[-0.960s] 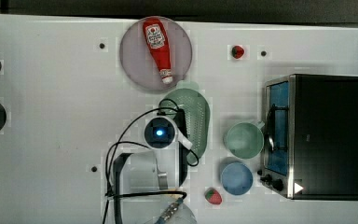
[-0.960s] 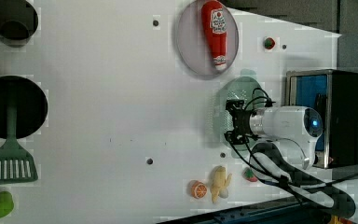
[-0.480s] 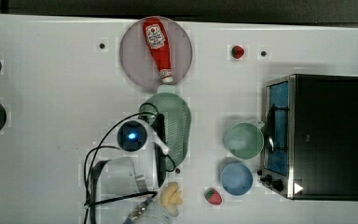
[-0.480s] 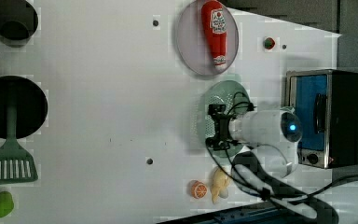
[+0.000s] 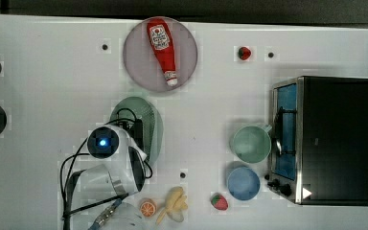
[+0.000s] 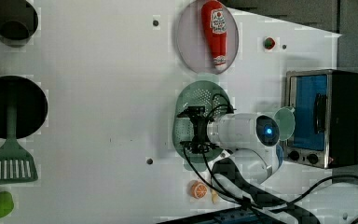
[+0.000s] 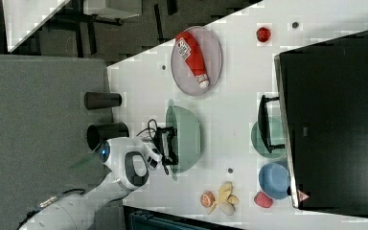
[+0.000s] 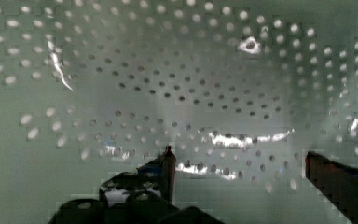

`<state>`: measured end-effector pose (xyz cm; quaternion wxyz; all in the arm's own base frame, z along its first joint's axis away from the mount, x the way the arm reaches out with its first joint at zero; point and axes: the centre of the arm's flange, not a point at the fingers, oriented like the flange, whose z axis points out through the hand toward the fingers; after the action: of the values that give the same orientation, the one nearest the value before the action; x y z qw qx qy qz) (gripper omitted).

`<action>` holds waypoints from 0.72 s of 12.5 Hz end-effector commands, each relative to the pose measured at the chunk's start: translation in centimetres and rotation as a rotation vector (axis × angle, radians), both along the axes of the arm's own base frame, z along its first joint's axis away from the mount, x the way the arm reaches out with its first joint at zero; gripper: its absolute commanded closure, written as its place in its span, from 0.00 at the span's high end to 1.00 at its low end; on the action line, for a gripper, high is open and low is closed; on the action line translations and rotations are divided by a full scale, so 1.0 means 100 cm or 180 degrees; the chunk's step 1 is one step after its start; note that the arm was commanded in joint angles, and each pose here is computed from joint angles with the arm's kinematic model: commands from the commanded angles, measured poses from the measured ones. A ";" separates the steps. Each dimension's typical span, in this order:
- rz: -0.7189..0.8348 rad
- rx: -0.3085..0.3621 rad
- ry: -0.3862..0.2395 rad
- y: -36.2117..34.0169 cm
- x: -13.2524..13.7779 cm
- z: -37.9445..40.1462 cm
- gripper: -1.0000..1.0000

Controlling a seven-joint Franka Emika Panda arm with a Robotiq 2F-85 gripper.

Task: Drag strainer right to left.

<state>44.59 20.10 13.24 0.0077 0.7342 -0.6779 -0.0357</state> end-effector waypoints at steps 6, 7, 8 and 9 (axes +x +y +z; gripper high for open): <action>-0.0083 0.0105 0.0043 0.081 0.017 0.009 1.00; -0.0117 0.0134 0.0035 0.092 0.018 0.011 1.00; -0.0141 0.0151 0.0032 0.103 0.018 0.012 1.00; -0.0170 0.0167 0.0023 0.114 0.017 0.013 1.00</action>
<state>45.92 29.09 13.33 -0.0035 0.7265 -0.6848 -0.0578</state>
